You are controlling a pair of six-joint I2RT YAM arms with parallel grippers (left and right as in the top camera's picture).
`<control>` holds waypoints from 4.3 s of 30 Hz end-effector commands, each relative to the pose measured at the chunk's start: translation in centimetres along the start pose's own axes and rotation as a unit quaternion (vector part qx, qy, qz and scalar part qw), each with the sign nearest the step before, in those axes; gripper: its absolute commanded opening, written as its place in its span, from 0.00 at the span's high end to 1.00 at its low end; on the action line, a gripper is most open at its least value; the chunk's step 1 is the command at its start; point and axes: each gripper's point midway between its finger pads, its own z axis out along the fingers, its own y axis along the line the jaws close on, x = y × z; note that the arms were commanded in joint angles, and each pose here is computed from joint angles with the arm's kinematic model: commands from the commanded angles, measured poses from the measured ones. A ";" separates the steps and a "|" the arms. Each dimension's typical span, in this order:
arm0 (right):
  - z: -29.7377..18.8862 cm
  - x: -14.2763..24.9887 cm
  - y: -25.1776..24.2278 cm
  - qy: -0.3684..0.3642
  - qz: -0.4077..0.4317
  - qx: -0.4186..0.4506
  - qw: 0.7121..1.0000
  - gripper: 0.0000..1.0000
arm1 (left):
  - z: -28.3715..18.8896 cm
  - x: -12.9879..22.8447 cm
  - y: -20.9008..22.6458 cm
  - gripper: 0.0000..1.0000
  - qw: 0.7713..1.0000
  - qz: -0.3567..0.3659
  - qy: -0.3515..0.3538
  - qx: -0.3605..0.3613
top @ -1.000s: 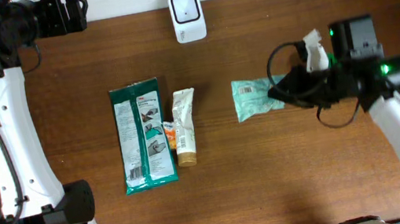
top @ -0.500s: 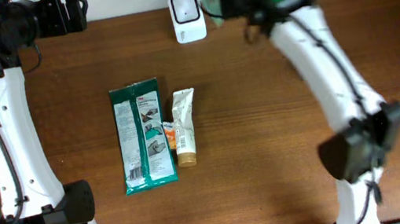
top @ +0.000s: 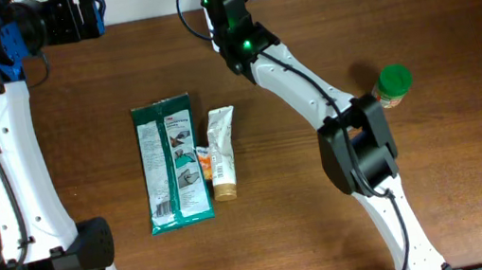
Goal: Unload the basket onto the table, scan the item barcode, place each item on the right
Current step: 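Hold the mint-green packet in front of the scanner with the right gripper, then lower the packet onto the table at right and open the right gripper, then move the right gripper to the white Pantene tube and grasp it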
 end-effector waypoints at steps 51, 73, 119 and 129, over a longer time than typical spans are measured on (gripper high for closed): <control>-25.4 13.7 -10.1 0.492 0.307 -0.145 0.801 0.96 | -1.6 -0.8 -0.6 0.01 1.000 0.013 -0.020 0.005; -29.8 37.5 -5.6 0.731 0.331 0.038 0.596 0.96 | -1.6 -0.8 -0.6 0.01 1.000 0.013 -0.020 0.005; -30.9 19.2 -7.6 0.459 0.452 -0.345 0.683 0.24 | -1.6 -0.8 -0.6 0.01 1.000 0.013 -0.020 0.005; -30.5 18.4 -6.7 0.452 0.450 -0.351 0.685 0.24 | -1.6 -0.8 -0.6 0.01 1.000 0.013 -0.020 0.005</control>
